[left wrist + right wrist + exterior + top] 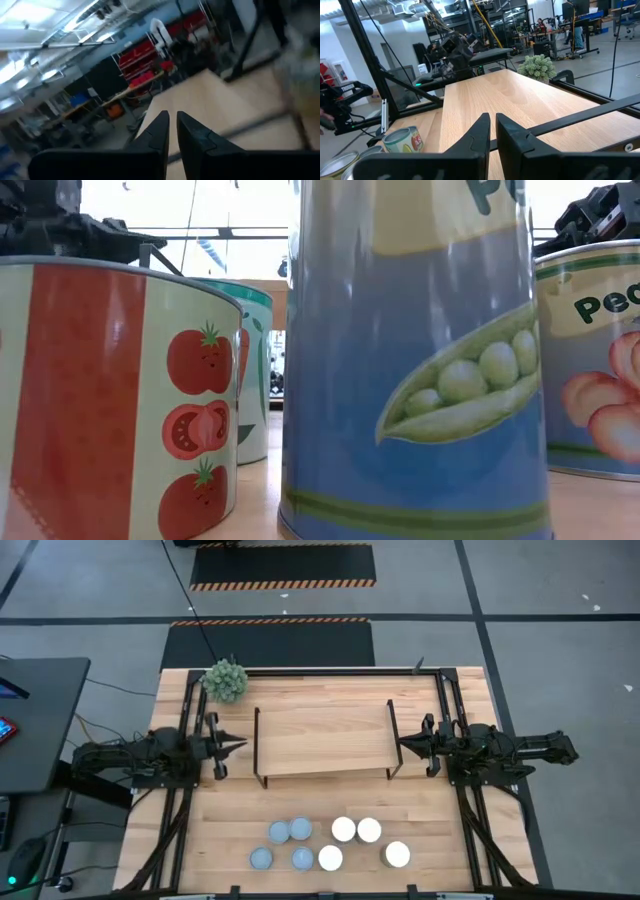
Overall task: Pick and place cans onto a shelf
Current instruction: Put the right green can on the shelf
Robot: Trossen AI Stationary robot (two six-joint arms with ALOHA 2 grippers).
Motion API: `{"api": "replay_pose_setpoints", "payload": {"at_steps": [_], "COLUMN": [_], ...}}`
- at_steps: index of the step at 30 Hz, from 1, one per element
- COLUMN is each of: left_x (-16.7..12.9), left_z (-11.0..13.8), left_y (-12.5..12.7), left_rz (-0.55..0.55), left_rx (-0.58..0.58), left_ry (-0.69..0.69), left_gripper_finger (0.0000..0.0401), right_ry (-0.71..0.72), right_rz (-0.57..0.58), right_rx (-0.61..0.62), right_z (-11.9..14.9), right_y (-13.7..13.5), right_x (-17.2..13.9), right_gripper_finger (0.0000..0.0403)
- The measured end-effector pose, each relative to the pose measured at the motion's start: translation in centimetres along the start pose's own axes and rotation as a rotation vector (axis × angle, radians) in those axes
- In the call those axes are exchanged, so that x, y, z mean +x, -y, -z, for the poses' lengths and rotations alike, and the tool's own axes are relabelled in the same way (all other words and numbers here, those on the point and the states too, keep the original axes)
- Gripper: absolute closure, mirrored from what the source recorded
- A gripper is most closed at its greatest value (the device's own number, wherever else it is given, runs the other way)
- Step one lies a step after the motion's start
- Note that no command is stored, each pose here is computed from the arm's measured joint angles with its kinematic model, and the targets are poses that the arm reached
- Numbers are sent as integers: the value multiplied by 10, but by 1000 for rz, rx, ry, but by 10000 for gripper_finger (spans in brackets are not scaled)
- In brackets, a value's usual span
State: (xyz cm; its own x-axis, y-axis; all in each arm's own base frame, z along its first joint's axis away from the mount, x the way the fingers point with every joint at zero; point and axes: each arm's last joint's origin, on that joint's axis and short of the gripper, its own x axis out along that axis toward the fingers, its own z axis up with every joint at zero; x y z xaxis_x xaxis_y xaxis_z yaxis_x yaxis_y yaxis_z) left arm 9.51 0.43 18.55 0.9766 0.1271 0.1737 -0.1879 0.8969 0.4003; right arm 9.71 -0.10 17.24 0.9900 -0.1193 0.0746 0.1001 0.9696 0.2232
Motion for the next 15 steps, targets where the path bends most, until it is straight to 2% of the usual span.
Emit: {"api": "replay_pose_setpoints", "payload": {"at_steps": [4, 10, 12, 15], "left_x": [0, -3, -5, -7], "left_z": [-8, -23, -26, -33], "left_y": [-4, -11, -13, -17], "left_rz": [-23, 7, 19, 22], "left_rx": [-402, -960, -1047, -1071], "left_ry": [95, 270, 321, 410], "left_gripper_finger": [358, 358, 358, 358], "right_ry": [59, 342, 427, 514], "right_rz": [46, -2, -29, -65], "right_rx": [-26, 180, 237, 293], "right_z": [-5, -32, -39, -47], "right_y": [1, -3, -4, -5], "right_x": [0, -5, -9, -13], "right_gripper_finger": [367, 366, 366, 366]}}
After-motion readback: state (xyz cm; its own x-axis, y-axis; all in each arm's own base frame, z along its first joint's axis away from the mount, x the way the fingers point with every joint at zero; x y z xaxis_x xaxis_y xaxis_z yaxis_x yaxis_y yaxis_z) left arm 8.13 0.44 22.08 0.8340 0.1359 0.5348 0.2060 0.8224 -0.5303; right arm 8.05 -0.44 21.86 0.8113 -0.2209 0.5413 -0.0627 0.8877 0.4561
